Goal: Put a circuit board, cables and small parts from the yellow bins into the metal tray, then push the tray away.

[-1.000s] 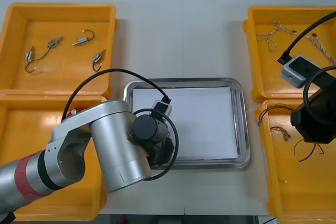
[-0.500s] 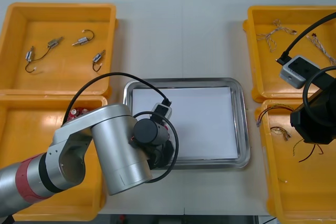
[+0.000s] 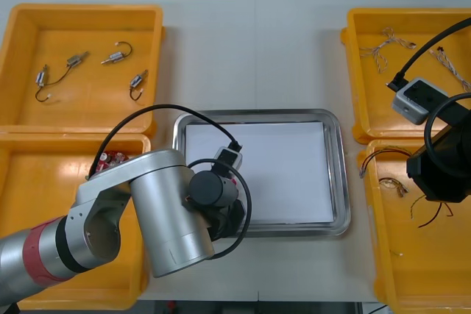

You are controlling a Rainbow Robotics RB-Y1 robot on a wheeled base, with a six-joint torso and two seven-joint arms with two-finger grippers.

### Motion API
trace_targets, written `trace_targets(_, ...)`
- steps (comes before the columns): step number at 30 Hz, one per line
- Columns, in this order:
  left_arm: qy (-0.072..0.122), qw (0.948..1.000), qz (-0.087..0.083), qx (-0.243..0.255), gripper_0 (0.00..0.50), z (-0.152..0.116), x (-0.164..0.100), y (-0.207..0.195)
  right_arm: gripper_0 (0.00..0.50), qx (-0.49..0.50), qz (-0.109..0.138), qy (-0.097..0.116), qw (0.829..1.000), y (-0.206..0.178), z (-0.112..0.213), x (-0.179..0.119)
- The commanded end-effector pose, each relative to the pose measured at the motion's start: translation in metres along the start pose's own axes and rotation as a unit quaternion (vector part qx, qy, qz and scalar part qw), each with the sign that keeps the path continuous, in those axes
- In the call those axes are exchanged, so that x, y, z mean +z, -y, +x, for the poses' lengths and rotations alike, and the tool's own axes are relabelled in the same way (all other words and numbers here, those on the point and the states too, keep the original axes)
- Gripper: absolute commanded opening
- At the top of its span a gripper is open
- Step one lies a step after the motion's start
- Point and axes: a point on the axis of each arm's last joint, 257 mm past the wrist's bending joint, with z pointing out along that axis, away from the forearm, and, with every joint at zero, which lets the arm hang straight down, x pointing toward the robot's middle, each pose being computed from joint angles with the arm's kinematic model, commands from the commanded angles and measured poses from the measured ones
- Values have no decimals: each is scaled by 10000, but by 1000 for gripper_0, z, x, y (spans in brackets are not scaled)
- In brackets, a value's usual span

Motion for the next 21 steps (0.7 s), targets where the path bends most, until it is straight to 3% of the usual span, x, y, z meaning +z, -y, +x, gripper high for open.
trace_targets(1, 39, 9987, 171, -483, 387, 5, 1, 16, 0, -303, 43, 182, 9994, -4, -10, -7)
trace_targets(5, 58, 9984, 195, -529, 482, 4, 1, 17, 0, -298, 47, 185, 9994, -3, -11, -7)
trace_targets(7, 70, 9983, 186, -544, 500, 3, 1, 16, 0, -299, 50, 188, 9994, -3, -11, -7)
trace_targets(15, 165, 9975, 186, -655, 500, -4, -3, 14, 0, -340, 44, 205, 9992, -5, -11, -8)
trace_targets(21, 303, 9953, 344, -856, 500, -19, -17, 15, 0, -517, 38, 256, 9983, -11, -13, -10)
